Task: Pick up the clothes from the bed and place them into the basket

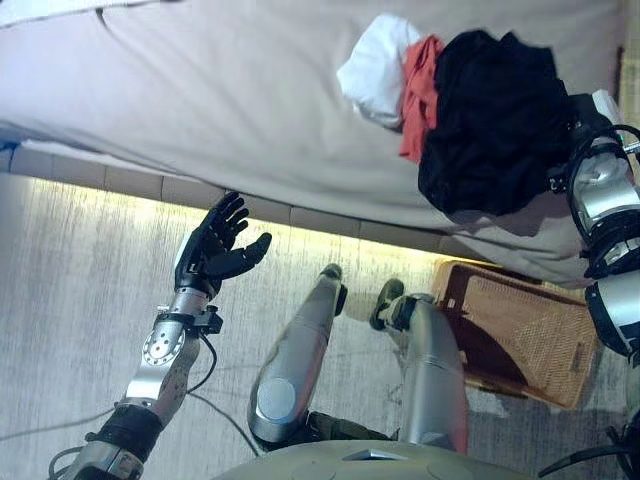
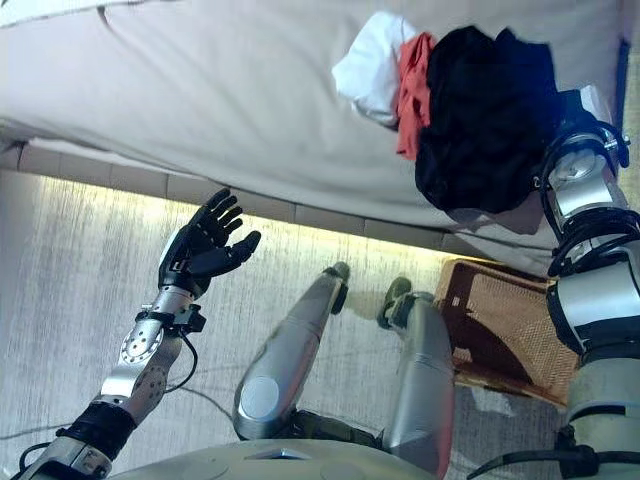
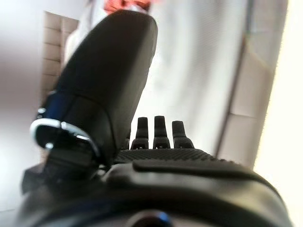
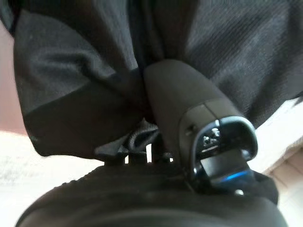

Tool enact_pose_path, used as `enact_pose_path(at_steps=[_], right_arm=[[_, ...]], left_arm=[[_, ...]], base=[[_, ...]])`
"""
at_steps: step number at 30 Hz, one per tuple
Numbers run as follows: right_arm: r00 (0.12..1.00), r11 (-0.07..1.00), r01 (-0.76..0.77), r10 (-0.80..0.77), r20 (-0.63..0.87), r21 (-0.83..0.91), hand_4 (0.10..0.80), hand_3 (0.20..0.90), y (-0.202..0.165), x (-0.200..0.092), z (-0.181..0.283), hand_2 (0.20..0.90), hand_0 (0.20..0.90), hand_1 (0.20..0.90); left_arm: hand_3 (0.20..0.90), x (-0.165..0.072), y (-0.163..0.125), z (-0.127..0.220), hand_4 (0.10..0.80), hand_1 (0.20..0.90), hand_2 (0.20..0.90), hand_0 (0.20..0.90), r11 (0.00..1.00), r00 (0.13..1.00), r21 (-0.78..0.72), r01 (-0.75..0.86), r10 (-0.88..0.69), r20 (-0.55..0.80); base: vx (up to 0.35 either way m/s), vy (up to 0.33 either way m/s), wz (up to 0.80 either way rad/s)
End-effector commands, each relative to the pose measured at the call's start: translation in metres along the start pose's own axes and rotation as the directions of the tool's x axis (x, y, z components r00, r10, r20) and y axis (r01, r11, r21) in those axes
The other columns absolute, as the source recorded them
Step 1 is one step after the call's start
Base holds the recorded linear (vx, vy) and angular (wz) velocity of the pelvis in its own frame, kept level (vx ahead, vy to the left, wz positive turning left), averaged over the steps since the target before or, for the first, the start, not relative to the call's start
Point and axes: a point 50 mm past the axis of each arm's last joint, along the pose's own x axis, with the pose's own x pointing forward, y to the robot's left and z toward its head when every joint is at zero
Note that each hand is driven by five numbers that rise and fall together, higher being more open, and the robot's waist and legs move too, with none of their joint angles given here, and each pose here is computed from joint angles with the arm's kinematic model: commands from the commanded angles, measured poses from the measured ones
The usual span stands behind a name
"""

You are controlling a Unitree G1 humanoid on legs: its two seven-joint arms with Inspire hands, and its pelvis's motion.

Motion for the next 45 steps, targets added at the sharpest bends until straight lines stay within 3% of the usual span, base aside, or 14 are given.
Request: enact_pose_path(at_steps=[1,12,25,36,40,45], right_arm=[[0.975,0.986,0.149,-0.159,0.153,0.077,0.100,0.200,-0.052,-0.001,0.023,0.300,0.300,0.300],[0.970,0.982,0.137,-0.160,0.182,0.128,0.100,0.200,-0.082,-0.007,0.016,0.300,0.300,0.300],[0.951,0.979,0.135,-0.171,0.258,0.152,0.100,0.200,-0.101,-0.021,0.002,0.300,0.300,0.300],[0.979,0.987,-0.067,0.036,0.202,0.149,0.100,0.200,-0.022,-0.043,-0.039,0.300,0.300,0.300],[0.980,0.982,-0.166,0.155,0.124,0.084,0.100,0.200,0.020,-0.063,-0.073,0.300,0.300,0.300],[0.968,0.961,-0.250,0.246,0.046,0.122,0.100,0.200,0.047,-0.083,-0.105,0.300,0.300,0.300]], left_arm=[[0.900,-0.002,0.006,0.020,0.800,0.900,0.900,0.900,0.998,0.994,0.063,0.010,-0.016,0.108],[0.900,0.004,-0.004,0.004,0.800,0.900,0.900,0.900,0.997,0.999,0.083,-0.009,0.006,0.041],[0.900,0.011,-0.007,-0.021,0.800,0.900,0.900,0.900,0.999,0.999,0.044,-0.002,0.004,-0.047],[0.900,0.023,-0.004,-0.035,0.800,0.900,0.900,0.900,0.997,0.989,0.025,-0.071,0.073,-0.129],[0.900,0.027,-0.006,-0.037,0.800,0.900,0.900,0.900,0.997,0.988,0.036,-0.071,0.075,-0.138],[0.900,0.022,-0.010,-0.042,0.800,0.900,0.900,0.900,0.998,0.986,0.045,-0.039,0.045,-0.159]], base=[[0.141,0.013,-0.12],[0.140,0.018,-0.18],[-0.028,0.014,-0.22],[-0.063,0.003,-0.29],[-0.011,-0.003,-0.26],[0.000,-0.021,-0.22]])
